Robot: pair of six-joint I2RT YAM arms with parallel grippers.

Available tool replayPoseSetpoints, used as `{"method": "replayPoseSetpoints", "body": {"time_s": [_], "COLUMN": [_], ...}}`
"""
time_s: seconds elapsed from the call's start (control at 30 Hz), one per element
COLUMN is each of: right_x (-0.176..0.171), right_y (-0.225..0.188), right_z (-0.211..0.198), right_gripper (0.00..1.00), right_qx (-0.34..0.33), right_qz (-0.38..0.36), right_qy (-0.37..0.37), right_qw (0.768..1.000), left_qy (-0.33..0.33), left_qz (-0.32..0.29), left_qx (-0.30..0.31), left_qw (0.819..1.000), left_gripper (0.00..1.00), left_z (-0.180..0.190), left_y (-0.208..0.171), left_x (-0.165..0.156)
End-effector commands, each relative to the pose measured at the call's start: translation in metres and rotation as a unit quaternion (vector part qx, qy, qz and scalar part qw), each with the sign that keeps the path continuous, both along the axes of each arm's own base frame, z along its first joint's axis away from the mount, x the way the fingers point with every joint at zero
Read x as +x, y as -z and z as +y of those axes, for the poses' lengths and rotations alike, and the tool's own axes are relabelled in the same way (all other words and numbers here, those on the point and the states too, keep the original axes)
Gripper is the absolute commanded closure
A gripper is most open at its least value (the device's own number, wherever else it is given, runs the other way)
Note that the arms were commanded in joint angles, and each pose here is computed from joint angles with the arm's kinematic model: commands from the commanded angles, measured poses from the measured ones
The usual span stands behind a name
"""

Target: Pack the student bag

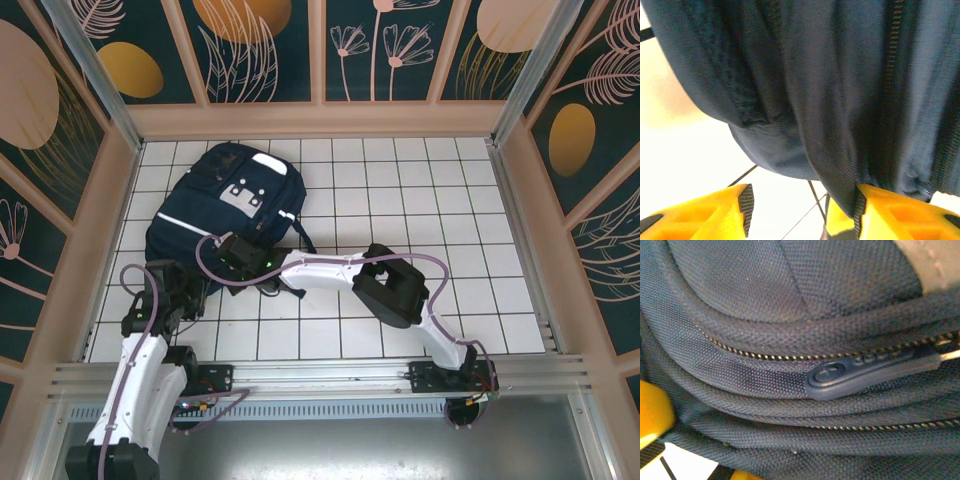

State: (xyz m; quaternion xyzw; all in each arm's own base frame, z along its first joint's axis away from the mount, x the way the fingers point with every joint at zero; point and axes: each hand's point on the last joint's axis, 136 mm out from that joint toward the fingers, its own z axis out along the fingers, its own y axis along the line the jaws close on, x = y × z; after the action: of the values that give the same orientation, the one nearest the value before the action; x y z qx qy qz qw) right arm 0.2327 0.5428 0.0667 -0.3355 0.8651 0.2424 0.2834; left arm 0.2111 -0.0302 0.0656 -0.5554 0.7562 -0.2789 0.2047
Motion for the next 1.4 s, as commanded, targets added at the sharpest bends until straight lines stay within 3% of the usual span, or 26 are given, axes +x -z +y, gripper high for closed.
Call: {"method": "replayPoseSetpoints", "body": {"time_s": [0.0,0.03,0.07,0.1,0.13,0.17,0.3,0.57,0.83,1.03,1.1,1.2,1.37], "right_x": [0.007,0.007,0.007,0.008,0.011,0.014,0.038,0.110,0.146,0.181,0.191,0.199,0.198], "right_y": [-0.021,-0.021,-0.021,-0.020,-0.020,-0.019,-0.016,-0.004,-0.015,-0.025,-0.032,-0.043,-0.070], "right_z": [0.015,0.014,0.012,0.010,0.006,0.001,-0.031,-0.137,-0.191,-0.221,-0.230,-0.239,-0.258], "right_gripper": [1.00,1.00,1.00,1.00,1.00,1.00,1.00,1.00,1.00,1.00,0.91,0.65,0.50], "right_qx": [0.039,0.038,0.036,0.032,0.030,0.026,0.013,-0.030,-0.033,-0.039,-0.042,-0.038,-0.021], "right_qz": [-0.011,-0.011,-0.012,-0.015,-0.018,-0.021,-0.027,-0.038,-0.050,-0.061,-0.068,-0.072,-0.085], "right_qy": [0.007,0.008,0.011,0.015,0.020,0.026,0.066,0.202,0.256,0.286,0.294,0.301,0.320], "right_qw": [0.999,0.999,0.999,0.999,0.999,0.999,0.997,0.978,0.965,0.956,0.952,0.950,0.943], "left_qy": [-0.012,-0.014,-0.019,-0.023,-0.025,-0.029,-0.034,-0.035,0.026,0.065,0.072,0.087,0.114], "left_qz": [-0.011,-0.015,-0.018,-0.019,-0.018,-0.015,0.002,-0.013,-0.076,-0.142,-0.162,-0.176,-0.192], "left_qx": [0.005,0.018,0.029,0.042,0.054,0.071,0.119,0.140,0.049,-0.028,-0.055,-0.074,-0.084], "left_qw": [1.000,1.000,0.999,0.999,0.998,0.997,0.992,0.989,0.996,0.987,0.983,0.978,0.971], "left_gripper": [0.49,0.58,0.75,0.86,0.96,1.00,1.00,1.00,1.00,1.00,1.00,1.00,1.00], "left_z": [0.004,0.008,0.012,0.016,0.020,0.025,0.039,0.045,0.006,-0.033,-0.050,-0.077,-0.121], "left_y": [0.005,0.003,0.000,-0.003,-0.006,-0.010,-0.020,-0.032,-0.043,-0.073,-0.084,-0.095,-0.114], "left_x": [0.009,0.011,0.013,0.014,0.013,0.012,0.006,0.005,0.028,0.045,0.051,0.059,0.079]}}
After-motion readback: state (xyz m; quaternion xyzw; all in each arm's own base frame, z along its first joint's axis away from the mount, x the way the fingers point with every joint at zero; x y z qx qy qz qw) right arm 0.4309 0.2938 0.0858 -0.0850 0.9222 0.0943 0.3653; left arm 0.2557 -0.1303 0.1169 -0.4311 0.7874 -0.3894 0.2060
